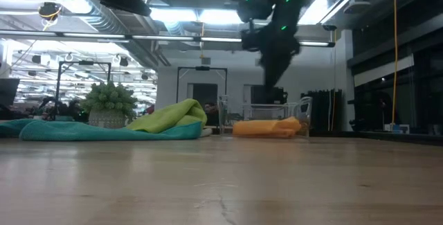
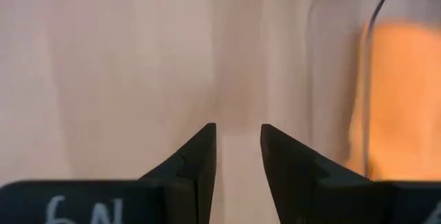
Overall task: Fold microfiber towels
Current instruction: Fold the green microfiber cloth
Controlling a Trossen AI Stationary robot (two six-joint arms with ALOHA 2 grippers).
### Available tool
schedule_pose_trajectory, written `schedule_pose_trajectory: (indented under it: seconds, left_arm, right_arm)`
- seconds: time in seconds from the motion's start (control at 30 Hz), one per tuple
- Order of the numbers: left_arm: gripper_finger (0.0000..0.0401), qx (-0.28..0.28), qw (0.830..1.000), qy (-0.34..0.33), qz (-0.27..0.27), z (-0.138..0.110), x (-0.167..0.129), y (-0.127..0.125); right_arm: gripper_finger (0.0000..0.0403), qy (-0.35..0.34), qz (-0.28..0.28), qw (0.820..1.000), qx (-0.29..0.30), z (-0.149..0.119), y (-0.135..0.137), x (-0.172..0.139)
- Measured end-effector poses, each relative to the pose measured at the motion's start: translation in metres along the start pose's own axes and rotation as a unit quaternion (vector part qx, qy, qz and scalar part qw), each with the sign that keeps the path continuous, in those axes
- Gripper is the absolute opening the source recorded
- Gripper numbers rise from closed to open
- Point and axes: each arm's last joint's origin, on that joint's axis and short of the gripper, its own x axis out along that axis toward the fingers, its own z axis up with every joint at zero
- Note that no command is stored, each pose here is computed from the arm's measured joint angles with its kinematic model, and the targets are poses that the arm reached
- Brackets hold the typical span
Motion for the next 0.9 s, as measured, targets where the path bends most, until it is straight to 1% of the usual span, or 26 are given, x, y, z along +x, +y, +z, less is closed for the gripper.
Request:
schedule_pose_trajectory:
  seconds: [0.07,0.13,0.23,0.3,0.37,0.53,0.73,0.8,0.9]
  left_arm:
    - [0.0074,-0.032,0.998,-0.012,0.045,0.002,0.004,0.004]
    - [0.0074,-0.060,0.993,-0.018,0.098,0.004,0.009,0.014]
    - [0.0074,-0.091,0.987,-0.007,0.134,0.004,0.019,0.034]
    - [0.0075,-0.107,0.984,0.004,0.141,0.003,0.025,0.047]
    - [0.0081,-0.119,0.983,0.013,0.136,0.002,0.030,0.058]
    - [0.0122,-0.145,0.982,0.027,0.115,0.000,0.036,0.075]
    - [0.0182,-0.156,0.976,0.065,0.134,-0.009,0.039,0.092]
    - [0.0193,-0.163,0.973,0.076,0.146,-0.012,0.040,0.099]
    - [0.0199,-0.190,0.964,0.083,0.167,-0.015,0.045,0.107]
  right_arm:
    - [0.0117,0.022,0.006,1.000,0.006,-0.010,0.005,-0.015]
    - [0.0117,0.034,0.009,0.999,0.011,-0.020,0.010,-0.034]
    - [0.0117,0.030,0.009,0.999,0.020,-0.036,0.015,-0.056]
    - [0.0117,0.013,0.007,1.000,0.021,-0.048,0.018,-0.069]
    - [0.0117,-0.003,0.004,1.000,0.023,-0.062,0.020,-0.079]
    - [0.0117,-0.040,0.000,0.998,0.049,-0.095,0.026,-0.088]
    - [0.0117,-0.052,0.000,0.996,0.078,-0.128,0.032,-0.083]
    - [0.0117,-0.053,0.000,0.995,0.089,-0.135,0.034,-0.079]
    - [0.0117,-0.049,0.002,0.993,0.108,-0.143,0.035,-0.073]
